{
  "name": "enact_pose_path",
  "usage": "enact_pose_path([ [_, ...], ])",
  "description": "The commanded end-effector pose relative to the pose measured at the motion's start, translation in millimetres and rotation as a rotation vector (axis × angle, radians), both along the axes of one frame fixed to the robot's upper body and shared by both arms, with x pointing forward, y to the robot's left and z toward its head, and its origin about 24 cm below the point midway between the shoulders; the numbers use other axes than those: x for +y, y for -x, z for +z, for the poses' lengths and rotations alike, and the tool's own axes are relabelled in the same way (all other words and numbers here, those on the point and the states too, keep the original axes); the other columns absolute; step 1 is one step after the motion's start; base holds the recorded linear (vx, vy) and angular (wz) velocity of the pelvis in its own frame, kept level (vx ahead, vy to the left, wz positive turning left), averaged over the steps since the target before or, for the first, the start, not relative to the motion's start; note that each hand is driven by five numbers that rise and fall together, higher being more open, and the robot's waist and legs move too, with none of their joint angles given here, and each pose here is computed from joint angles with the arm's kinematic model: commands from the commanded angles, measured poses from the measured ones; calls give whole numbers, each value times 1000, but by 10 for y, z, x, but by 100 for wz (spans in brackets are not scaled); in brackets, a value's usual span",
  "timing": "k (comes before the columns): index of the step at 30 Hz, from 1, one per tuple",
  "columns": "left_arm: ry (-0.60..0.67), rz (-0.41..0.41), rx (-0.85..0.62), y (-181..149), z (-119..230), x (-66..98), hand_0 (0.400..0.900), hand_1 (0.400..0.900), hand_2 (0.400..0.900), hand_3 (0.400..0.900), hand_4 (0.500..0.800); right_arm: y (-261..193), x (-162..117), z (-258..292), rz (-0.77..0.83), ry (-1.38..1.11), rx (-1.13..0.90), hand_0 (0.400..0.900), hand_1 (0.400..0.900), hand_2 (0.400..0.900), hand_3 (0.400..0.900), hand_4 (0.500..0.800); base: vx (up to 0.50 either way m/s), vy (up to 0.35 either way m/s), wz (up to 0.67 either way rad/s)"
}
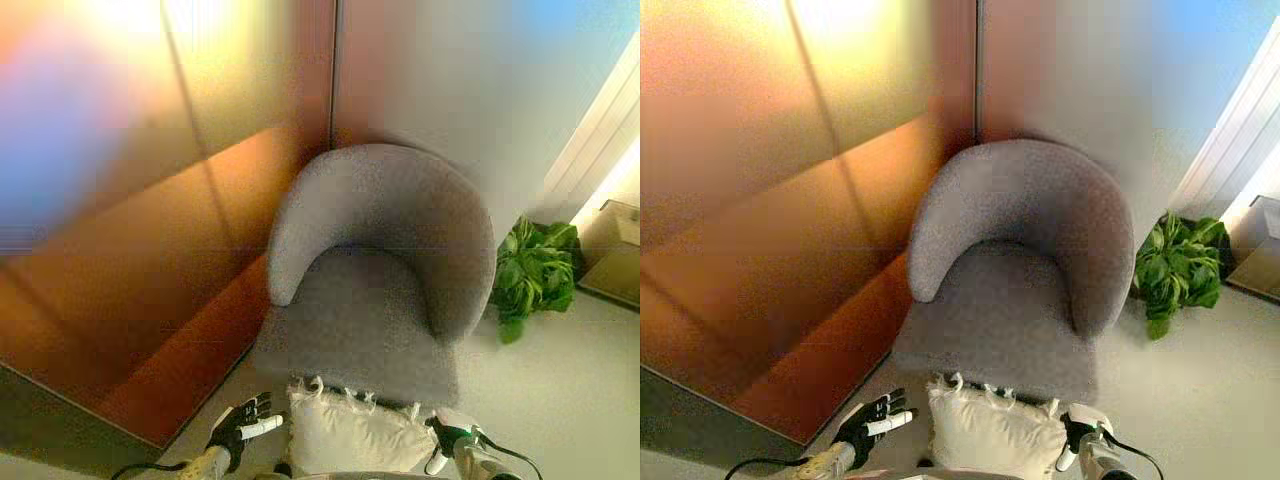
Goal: Pick up the pillow and put it on the sofa.
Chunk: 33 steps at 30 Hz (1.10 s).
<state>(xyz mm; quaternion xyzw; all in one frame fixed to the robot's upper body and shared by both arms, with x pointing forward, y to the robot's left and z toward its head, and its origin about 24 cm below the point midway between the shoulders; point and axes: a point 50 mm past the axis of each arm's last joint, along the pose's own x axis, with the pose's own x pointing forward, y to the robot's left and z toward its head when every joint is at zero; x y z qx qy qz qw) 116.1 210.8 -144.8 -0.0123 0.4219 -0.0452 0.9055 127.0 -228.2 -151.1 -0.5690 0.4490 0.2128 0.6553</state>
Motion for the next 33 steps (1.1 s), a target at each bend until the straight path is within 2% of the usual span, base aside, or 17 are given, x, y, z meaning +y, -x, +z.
enact_pose_path([
  [1, -3, -10, -144, -391, 155, 19, 900, 900, 900, 900, 800, -277, -128, 128, 45, 53, -73, 900, 900, 900, 900, 800, 0, 0, 0],
  [6, -31, 25, -149, -383, 155, 40, 900, 900, 900, 900, 800, -265, -119, 120, 53, 50, -63, 900, 900, 900, 900, 800, 44, -15, 4],
  [17, -35, -3, -181, -486, 201, -17, 900, 900, 900, 900, 800, -402, -166, 192, 72, 82, -110, 900, 900, 900, 900, 800, 10, -16, 6],
  [22, -14, -8, -268, -752, 333, -83, 900, 900, 900, 900, 800, -763, -237, 389, 66, 129, -218, 900, 900, 900, 900, 800, -157, 1, 7],
  [33, 21, -9, -373, -1035, 509, -189, 900, 900, 900, 900, 800, -1185, -316, 682, 55, 181, -334, 900, 900, 900, 900, 800, -36, -6, 4],
])
